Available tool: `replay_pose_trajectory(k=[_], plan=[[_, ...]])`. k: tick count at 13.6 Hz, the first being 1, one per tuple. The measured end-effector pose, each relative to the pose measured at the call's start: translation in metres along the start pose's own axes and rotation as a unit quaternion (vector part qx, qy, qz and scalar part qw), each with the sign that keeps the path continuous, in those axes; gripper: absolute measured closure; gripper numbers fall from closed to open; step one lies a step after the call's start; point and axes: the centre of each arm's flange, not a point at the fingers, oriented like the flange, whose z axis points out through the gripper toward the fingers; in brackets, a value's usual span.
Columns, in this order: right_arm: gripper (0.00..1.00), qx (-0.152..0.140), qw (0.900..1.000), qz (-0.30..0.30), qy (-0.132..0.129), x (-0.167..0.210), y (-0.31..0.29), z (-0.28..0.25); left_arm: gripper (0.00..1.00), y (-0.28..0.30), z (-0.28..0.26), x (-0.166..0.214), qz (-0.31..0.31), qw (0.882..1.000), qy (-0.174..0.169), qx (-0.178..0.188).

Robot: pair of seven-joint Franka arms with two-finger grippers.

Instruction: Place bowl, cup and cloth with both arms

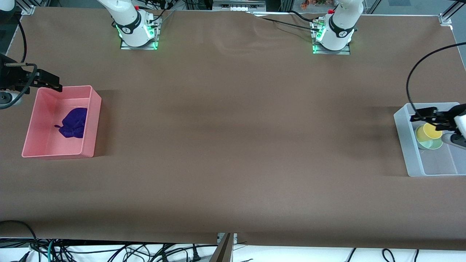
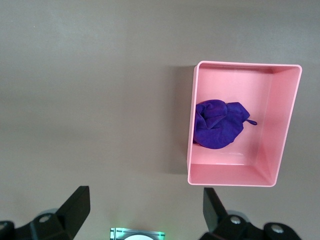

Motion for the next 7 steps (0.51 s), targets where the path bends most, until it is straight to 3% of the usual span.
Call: replay_pose_trajectory(k=[4,7], plan=[[0.0,0.0,1.0,-0.001,0.0,0.0,-0.001,0.0,0.0,0.063,-0.029,0.002,0.004,0.999,0.004,0.038],[0.0,-0.001,1.0,-0.001,0.0,0.0,-0.001,0.0,0.0,0.105,-0.05,-0.025,-0.061,0.997,0.025,0.043]])
